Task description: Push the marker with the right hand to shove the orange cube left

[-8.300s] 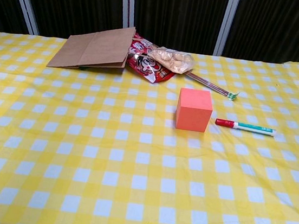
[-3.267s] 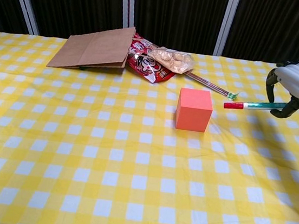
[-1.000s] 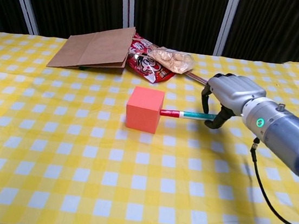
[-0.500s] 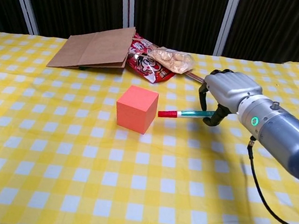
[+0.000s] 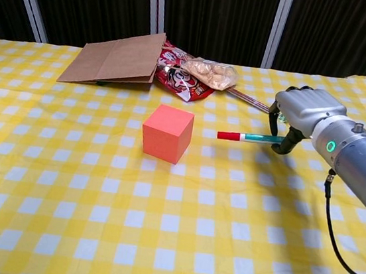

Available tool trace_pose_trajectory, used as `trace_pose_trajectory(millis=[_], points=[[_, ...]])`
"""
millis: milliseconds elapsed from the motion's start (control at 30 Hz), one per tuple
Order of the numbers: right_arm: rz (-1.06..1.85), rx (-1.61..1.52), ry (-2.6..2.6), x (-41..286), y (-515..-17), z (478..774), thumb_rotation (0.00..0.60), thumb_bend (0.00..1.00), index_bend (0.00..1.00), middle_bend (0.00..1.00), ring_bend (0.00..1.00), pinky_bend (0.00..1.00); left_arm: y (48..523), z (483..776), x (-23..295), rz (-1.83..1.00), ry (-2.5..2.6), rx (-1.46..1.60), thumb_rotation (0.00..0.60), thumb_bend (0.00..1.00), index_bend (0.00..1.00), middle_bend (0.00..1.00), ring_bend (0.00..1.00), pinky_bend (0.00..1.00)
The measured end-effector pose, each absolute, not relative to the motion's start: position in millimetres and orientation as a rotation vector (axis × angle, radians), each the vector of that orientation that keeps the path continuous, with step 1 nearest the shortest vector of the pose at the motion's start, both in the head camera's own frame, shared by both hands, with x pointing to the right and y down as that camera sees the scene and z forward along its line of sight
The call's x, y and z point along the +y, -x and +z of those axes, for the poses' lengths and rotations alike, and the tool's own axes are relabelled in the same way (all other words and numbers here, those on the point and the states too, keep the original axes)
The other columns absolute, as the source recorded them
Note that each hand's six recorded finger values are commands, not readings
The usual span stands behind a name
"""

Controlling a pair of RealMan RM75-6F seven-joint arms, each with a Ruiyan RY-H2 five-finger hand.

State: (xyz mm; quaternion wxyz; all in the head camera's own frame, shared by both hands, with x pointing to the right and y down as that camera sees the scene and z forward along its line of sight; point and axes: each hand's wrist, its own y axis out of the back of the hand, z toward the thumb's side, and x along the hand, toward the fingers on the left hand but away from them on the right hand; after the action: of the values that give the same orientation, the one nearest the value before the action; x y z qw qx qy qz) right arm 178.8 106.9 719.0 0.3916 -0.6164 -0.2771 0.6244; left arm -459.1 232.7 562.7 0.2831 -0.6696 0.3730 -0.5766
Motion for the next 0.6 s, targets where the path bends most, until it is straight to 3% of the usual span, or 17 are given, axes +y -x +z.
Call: trace_pose_trajectory(millis=[600], points=[[1.547,-0.726,1.688,104,-106,733,0.6,0.56,0.67,0.24,0.01,0.0,462,565,234,-1.586,1.818,0.978,0.6,0.0,0.0,0.0,0.0,0.08]])
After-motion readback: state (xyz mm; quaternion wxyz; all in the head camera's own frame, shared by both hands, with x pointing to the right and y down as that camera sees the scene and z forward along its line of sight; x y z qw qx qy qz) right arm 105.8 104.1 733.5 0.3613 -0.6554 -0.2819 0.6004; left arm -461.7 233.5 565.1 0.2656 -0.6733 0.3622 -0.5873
